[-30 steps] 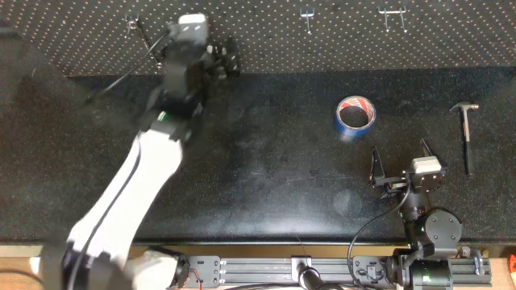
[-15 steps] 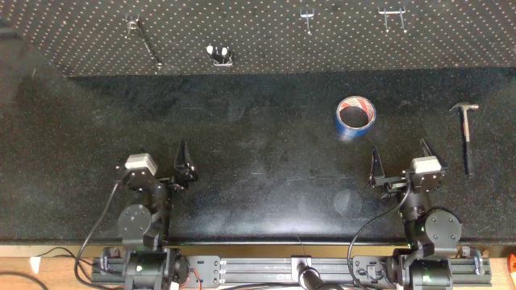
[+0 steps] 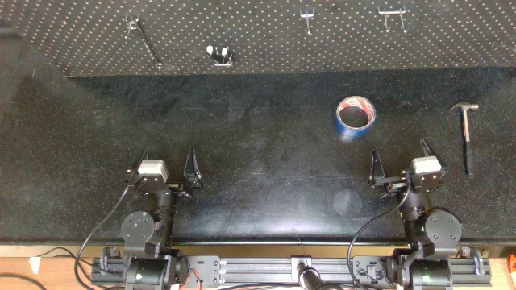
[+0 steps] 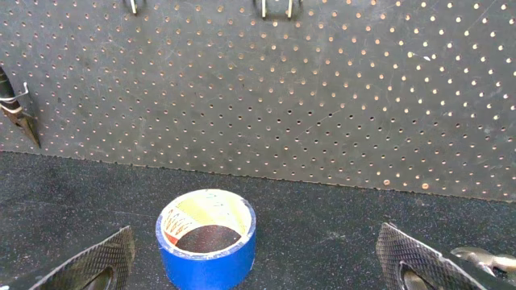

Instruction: Place Tools Onto Pegboard

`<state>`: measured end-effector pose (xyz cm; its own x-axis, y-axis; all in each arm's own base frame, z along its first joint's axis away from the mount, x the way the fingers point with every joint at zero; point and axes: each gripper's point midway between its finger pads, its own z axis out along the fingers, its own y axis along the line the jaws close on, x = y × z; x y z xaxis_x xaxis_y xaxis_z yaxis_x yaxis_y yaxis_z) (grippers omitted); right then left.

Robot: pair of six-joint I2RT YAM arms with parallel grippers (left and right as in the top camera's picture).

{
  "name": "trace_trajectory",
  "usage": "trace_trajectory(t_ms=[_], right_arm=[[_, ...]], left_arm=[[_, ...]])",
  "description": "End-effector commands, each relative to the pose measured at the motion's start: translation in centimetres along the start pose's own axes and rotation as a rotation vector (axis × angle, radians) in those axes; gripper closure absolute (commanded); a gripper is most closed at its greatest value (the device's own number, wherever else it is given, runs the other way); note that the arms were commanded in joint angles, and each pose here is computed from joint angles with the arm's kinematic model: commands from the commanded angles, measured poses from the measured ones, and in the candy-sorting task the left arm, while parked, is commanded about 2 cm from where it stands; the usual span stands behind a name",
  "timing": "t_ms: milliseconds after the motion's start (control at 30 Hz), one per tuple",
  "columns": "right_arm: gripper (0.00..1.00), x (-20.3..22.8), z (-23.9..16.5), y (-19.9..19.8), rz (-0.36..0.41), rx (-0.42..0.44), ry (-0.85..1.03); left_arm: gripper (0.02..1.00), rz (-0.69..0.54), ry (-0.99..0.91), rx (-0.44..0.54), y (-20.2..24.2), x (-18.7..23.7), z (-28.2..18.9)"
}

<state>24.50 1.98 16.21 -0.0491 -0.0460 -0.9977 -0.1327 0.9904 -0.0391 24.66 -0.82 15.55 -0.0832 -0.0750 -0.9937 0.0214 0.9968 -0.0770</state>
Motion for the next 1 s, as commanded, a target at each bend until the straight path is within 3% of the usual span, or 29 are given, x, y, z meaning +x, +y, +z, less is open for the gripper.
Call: trace_trajectory(t_ms=[33,67,233,267,333,400,533,667,800,833,900,933,967,1000], right_arm=[[0.023,0.1,0.0,0.2,-0.011,-0.008,0.000],[0.025,0.2,0.0,-0.2,-0.017,0.017,0.005],[0.025,0.7,0.7,0.0,0.416,0.010,0.080],[0.025,1.0,1.4,0.8,0.471,-0.024,0.136],[0.025,1.1,3.3,2.4,0.501,-0.089,0.286],[0.025,1.5,6.3,3.1,0.477,-0.103,0.430],[0.027,2.6,12.4,7.3,0.292,-0.235,0.679],[0.025,6.3,14.9,7.8,0.224,-0.174,0.892],[0.012,8.3,15.9,8.1,0.167,-0.168,0.942],[0.277,9.0,15.9,8.1,0.156,-0.157,0.959],[0.636,10.1,15.5,8.0,0.150,-0.148,0.995],[0.724,11.0,15.1,7.9,0.145,-0.139,1.030],[0.917,12.5,14.2,7.8,0.143,-0.132,1.095],[0.921,13.0,13.8,7.7,0.137,-0.124,1.116]], left_arm=[[0.023,0.013,-0.003,0.012,-0.2,0.0,-0.1],[0.023,0.013,-0.003,0.012,-0.2,0.0,-0.1],[0.023,0.013,-0.003,0.012,-0.2,0.0,-0.1],[0.023,0.013,-0.003,0.012,-0.2,0.0,-0.1],[0.023,0.013,-0.003,0.012,-0.2,0.0,-0.1],[0.023,0.013,-0.003,0.012,-0.2,0.0,-0.1],[0.023,0.013,-0.003,0.012,-0.2,0.0,-0.1],[0.023,0.013,-0.003,0.012,-0.2,0.0,-0.1],[0.023,0.013,-0.003,0.012,-0.2,0.0,-0.1],[0.023,0.013,-0.003,0.012,-0.2,0.0,-0.1],[0.023,0.013,-0.003,0.012,-0.2,0.0,-0.1],[0.023,0.013,-0.003,0.012,-0.2,0.0,-0.1],[0.023,0.013,-0.003,0.012,-0.2,0.0,-0.1],[0.023,0.013,-0.003,0.012,-0.2,0.0,-0.1]])
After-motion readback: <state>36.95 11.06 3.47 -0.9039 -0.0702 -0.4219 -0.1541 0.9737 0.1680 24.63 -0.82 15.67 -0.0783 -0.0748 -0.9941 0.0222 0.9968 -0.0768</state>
